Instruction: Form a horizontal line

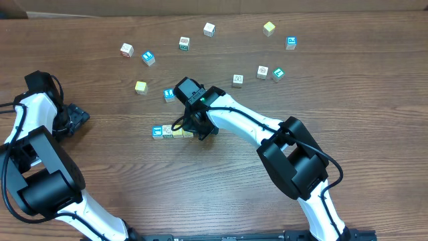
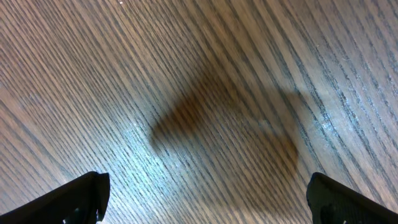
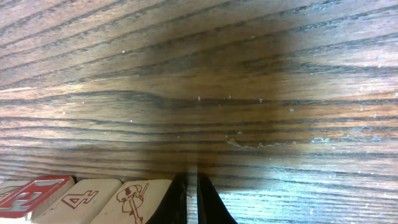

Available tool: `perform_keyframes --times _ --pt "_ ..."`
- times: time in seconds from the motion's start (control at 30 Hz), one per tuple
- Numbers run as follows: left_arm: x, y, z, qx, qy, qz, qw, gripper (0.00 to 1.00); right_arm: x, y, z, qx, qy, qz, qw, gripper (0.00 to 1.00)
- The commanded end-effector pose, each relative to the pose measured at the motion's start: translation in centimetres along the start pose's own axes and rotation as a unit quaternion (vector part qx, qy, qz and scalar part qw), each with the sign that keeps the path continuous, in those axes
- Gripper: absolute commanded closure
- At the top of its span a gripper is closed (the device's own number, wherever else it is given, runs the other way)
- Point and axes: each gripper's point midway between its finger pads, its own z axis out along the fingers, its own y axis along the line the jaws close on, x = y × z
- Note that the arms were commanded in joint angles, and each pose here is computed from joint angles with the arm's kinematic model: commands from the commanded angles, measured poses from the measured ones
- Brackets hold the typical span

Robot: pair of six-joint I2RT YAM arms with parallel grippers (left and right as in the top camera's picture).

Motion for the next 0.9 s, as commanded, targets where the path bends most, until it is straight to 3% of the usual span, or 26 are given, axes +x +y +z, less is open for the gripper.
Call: perform_keyframes --times 0.0,0.87 --pt "0.08 0.33 0.24 -0.007 0.001 0.0 1.0 0.0 0.03 -0.45 0.14 0.008 -0.005 -0.004 1.0 0.95" --pt "0.08 0.33 0.24 -0.007 0.001 0.0 1.0 0.0 0.76 -1.26 0.11 0.024 0.011 -0.003 1.0 0.95"
